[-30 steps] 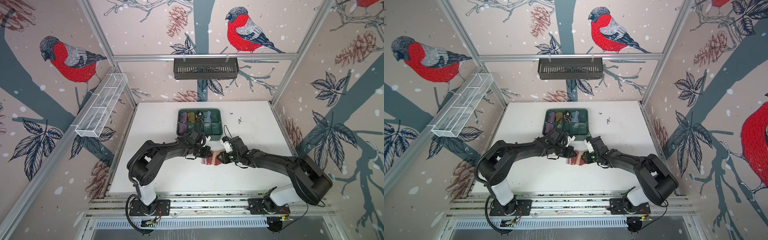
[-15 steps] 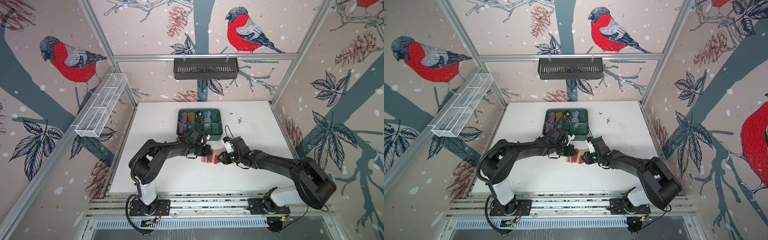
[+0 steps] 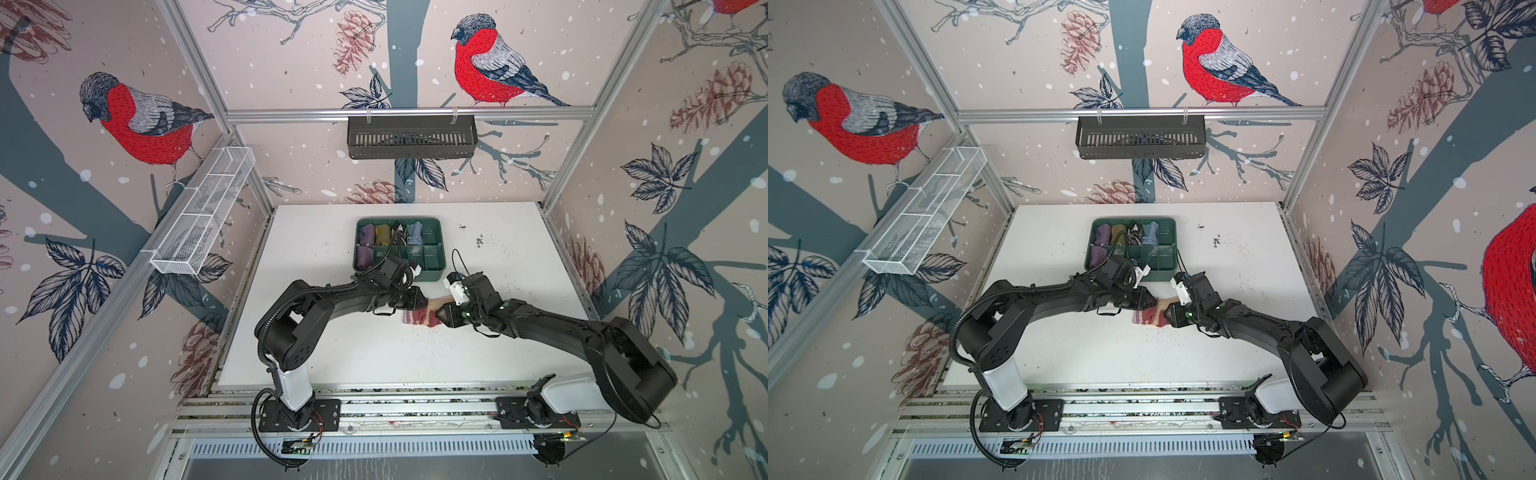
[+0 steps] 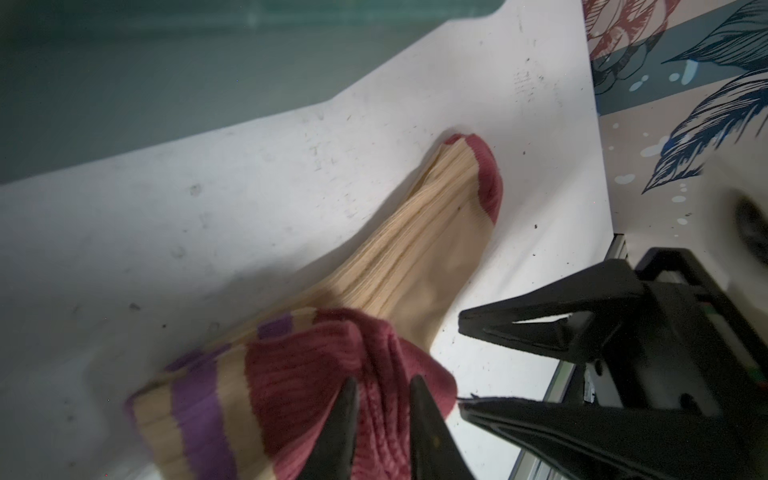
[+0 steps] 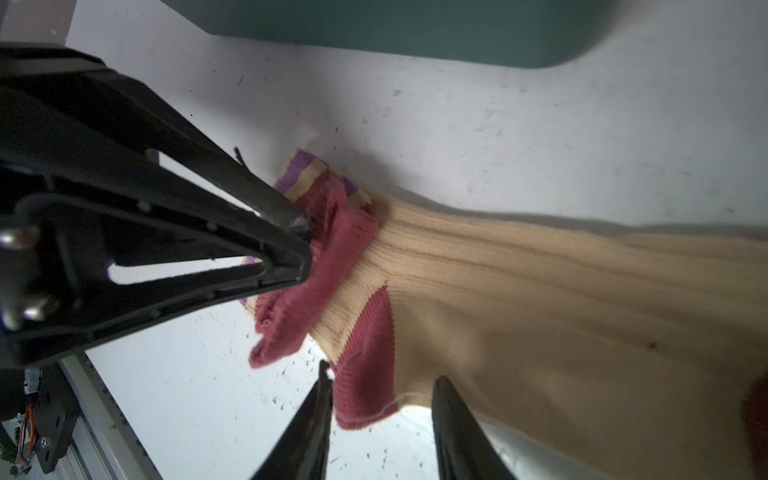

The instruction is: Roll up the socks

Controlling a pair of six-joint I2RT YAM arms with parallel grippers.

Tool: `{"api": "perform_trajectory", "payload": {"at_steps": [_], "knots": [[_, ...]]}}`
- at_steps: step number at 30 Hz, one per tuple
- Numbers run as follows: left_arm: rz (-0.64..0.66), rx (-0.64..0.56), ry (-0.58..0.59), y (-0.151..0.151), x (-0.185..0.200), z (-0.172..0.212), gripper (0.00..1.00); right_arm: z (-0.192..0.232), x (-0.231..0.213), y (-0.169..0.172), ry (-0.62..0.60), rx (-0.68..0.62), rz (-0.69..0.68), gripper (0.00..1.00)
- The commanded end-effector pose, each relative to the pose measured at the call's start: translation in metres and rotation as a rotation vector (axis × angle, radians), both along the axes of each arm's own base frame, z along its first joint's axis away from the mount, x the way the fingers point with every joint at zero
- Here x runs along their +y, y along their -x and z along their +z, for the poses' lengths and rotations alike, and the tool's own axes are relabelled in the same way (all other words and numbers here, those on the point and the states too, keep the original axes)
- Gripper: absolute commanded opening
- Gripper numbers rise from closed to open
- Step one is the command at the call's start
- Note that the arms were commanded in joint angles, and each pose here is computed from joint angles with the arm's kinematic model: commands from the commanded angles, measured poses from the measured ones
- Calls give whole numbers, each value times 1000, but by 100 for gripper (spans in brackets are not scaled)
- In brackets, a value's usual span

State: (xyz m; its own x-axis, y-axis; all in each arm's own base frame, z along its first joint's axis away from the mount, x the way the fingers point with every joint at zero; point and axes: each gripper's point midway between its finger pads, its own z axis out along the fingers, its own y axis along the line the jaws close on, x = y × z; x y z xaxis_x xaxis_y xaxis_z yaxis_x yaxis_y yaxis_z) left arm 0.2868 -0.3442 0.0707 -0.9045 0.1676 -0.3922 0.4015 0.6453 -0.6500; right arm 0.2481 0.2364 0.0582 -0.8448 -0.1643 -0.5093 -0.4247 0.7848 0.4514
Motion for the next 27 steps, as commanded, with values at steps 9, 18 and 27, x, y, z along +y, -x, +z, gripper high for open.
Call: {"api": "perform_trajectory", "payload": {"at_steps": [9,18,27], "knots": [[53,-94,27,-12,18,33,8,36,19,-5,-74,-56,23,33],[133,-33,-21,-3,67,3,32,31,61,-4,-64,-33,107,30],[98,23,11,6,62,-20,41,-4,54,-4,39,36,86,29]]}}
